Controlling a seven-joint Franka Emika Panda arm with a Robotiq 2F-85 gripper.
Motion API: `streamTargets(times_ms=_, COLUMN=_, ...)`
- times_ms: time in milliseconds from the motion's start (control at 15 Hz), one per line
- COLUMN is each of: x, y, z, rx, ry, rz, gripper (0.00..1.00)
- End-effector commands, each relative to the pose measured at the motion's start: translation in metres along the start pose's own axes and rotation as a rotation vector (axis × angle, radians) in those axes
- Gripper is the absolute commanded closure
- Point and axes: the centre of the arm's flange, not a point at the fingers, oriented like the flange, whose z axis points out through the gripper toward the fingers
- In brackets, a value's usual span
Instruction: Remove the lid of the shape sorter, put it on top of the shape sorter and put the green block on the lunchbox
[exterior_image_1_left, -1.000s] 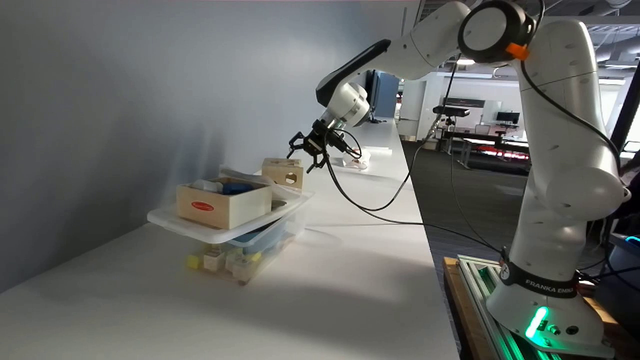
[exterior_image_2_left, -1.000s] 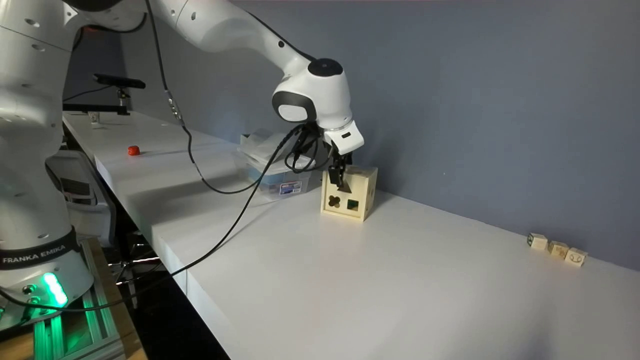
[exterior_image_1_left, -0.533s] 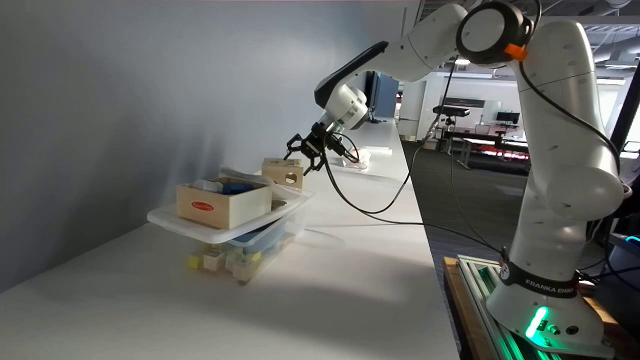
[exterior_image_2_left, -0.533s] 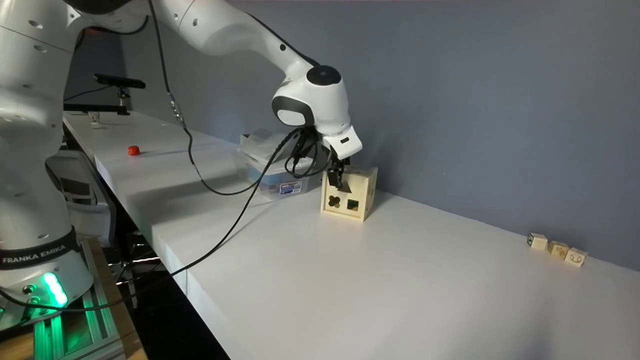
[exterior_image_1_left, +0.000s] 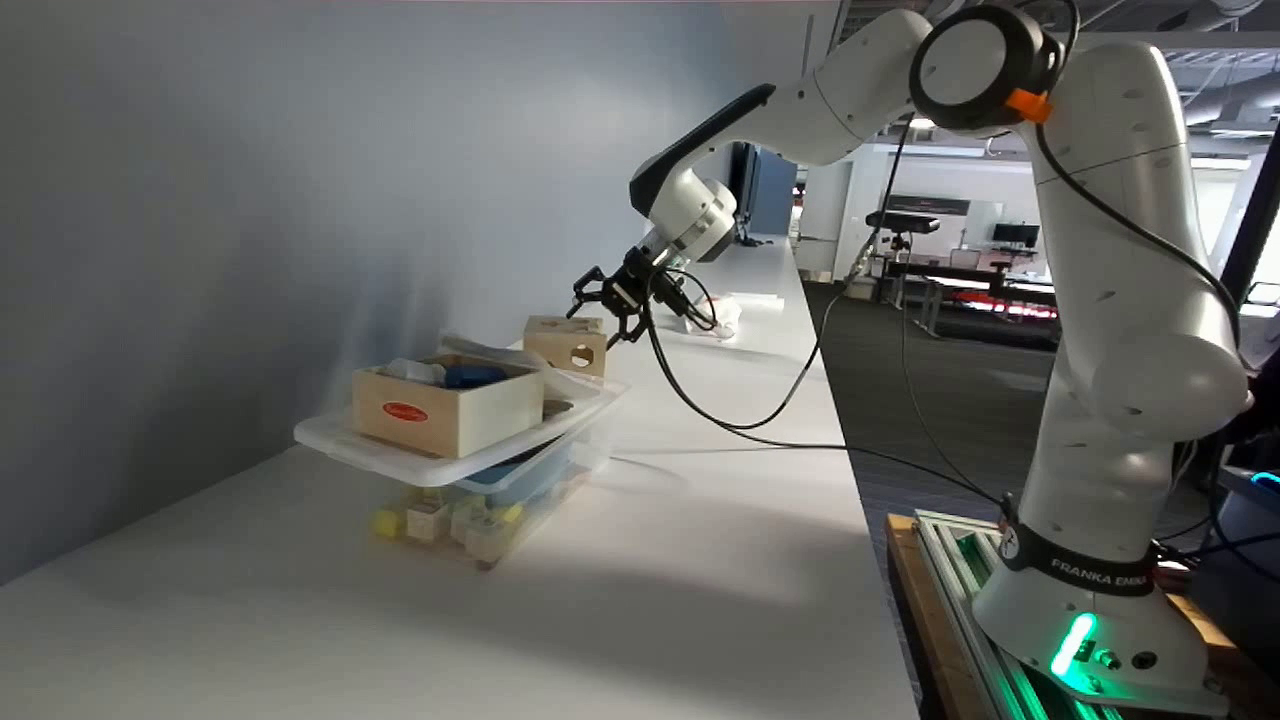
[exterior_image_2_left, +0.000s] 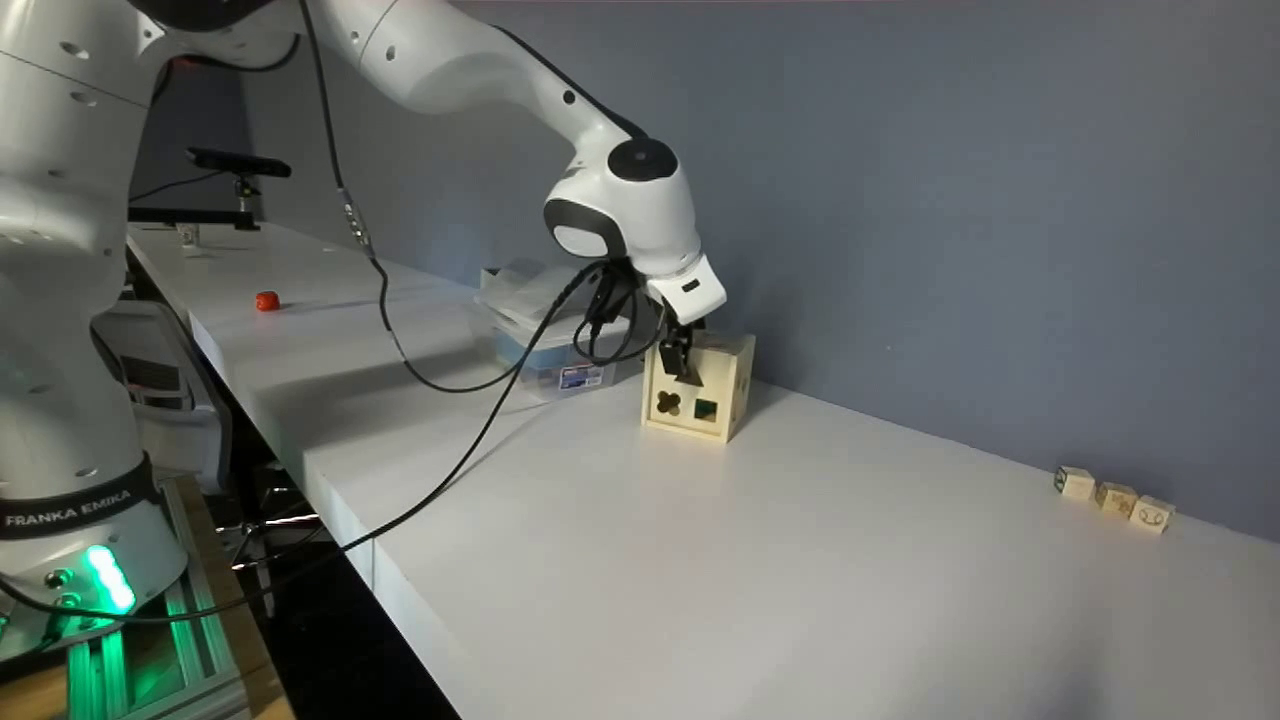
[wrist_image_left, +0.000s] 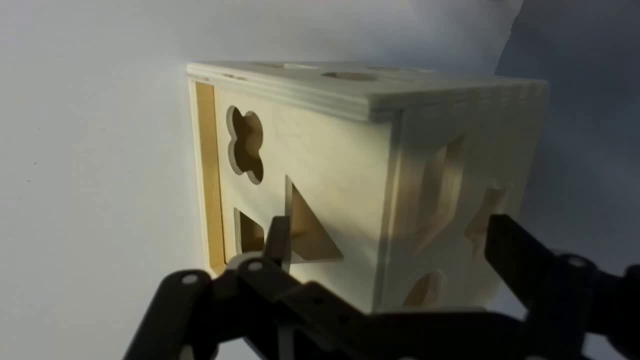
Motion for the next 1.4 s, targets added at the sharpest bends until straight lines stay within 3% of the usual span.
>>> streamTargets(times_ms=0, x=0.003, y=0.007, z=0.013, rx=0.037, ry=0.017, rz=0.005, gripper=0.00)
streamTargets(times_ms=400, x=-0.001, y=0.001, z=0.016, rx=0.086, ry=0.014, rz=0.008, gripper=0.00)
streamTargets(times_ms=667, x=-0.002, y=0.000, z=-0.002, rx=0.077, ry=0.030, rz=-0.002, gripper=0.00)
streamTargets(times_ms=1333, x=0.000, y=-0.019, z=-0.034, rx=0.164, ry=0.073, rz=-0.037, gripper=0.00)
